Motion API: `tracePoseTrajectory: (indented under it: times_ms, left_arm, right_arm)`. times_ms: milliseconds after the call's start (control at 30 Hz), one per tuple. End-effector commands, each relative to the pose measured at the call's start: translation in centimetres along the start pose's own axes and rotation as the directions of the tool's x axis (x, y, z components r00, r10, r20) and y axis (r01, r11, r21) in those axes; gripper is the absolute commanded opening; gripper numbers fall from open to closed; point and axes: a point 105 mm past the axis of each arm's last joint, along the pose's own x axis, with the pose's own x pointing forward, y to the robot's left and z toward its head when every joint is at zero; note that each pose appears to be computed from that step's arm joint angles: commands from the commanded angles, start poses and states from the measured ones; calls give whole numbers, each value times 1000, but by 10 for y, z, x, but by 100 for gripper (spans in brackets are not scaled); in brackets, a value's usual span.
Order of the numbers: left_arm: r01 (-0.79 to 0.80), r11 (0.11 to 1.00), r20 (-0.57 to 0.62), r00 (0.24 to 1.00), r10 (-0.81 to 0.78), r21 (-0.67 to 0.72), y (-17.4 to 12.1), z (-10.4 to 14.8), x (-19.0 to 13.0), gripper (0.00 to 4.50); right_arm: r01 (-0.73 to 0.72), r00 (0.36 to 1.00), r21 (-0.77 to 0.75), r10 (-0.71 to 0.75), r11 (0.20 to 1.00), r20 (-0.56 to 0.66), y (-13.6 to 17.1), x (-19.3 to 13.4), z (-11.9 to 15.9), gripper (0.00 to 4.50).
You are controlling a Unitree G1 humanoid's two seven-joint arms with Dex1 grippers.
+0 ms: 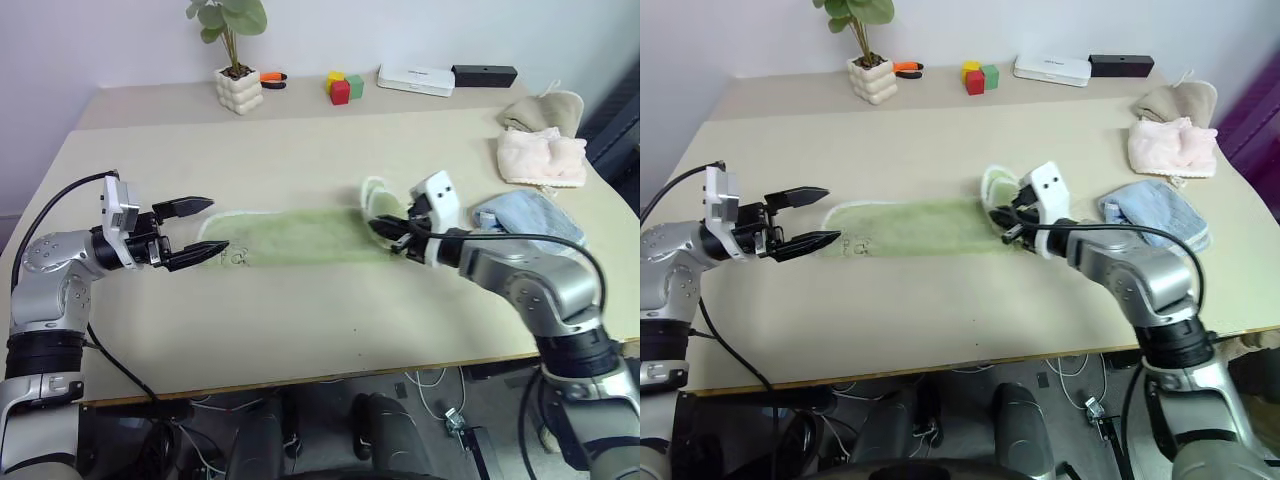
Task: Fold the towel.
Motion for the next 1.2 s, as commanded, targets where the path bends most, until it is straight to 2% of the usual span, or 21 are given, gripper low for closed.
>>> tracePoseTrajectory:
  times_ms: [33,233,567,767,867,1000,1100,1200]
  left_arm:
    - [-18,999,15,1000,18,51,-3,10,-4,450]
    - [-47,998,5,999,47,50,-9,9,-11,450]
    - [-57,997,-1,998,57,55,-10,10,-12,450]
    - [-53,997,-2,999,53,57,-9,9,-10,450]
    - [-47,997,-4,999,47,59,-9,10,-9,450]
    - [-44,997,-4,999,44,60,-7,10,-7,450]
    - [-44,997,-4,999,44,60,-7,10,-7,450]
    - [-50,998,-5,999,50,49,-7,8,-8,450]
  right_arm:
    - [-42,998,-42,44,998,52,10,15,16,3]
    - [-110,992,-30,112,993,63,28,36,15,3]
    - [-152,988,-112,152,982,-11,39,45,-3,3]
    - [-157,988,-107,156,982,-9,44,47,-8,3]
    - [-197,980,-93,198,976,4,55,50,-7,93]
    - [-230,972,-103,234,968,33,63,50,-1,296]
    - [-274,952,-92,284,957,115,64,41,18,446]
    - [-223,940,-44,227,974,253,45,34,51,446]
